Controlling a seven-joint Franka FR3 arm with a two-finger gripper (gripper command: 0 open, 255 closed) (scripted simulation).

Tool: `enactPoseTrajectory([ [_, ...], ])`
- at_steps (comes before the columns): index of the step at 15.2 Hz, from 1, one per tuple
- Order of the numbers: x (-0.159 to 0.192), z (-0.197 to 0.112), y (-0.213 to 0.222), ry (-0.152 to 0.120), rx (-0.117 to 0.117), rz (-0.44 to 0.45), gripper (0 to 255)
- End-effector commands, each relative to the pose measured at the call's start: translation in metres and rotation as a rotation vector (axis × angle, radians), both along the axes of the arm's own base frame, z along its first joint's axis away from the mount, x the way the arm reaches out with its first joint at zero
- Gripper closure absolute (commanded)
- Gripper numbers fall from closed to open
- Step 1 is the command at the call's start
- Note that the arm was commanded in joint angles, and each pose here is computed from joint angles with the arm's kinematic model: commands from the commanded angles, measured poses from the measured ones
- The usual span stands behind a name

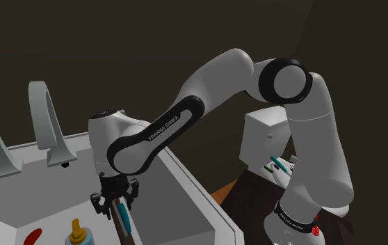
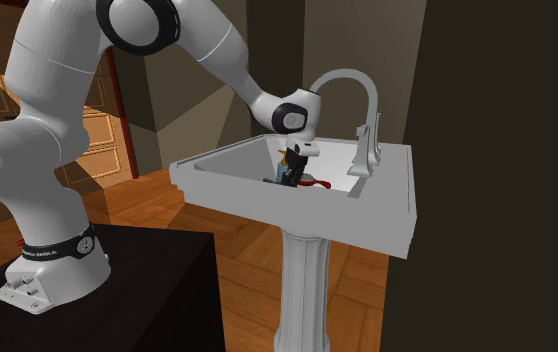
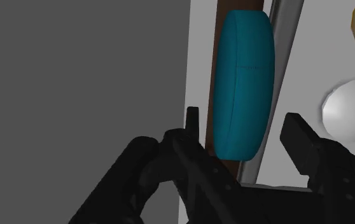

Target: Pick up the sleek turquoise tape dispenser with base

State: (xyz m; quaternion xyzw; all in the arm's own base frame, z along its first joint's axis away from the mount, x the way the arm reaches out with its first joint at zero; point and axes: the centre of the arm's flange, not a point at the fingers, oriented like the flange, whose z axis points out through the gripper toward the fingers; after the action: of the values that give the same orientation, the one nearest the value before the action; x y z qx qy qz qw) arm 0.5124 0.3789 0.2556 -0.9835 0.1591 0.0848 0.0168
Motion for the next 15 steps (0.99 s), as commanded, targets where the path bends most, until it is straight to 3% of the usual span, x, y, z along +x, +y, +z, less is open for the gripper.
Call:
enactPoseTrajectory([
  [1, 0.0, -0.001, 0.0, 0.0, 0.0, 0.0, 255],
  [9, 0.0, -0.001, -0.001, 0.0, 0.0, 0.0, 255],
  [15, 0.0, 0.031, -0.001, 0.0, 0.0, 0.0, 255],
])
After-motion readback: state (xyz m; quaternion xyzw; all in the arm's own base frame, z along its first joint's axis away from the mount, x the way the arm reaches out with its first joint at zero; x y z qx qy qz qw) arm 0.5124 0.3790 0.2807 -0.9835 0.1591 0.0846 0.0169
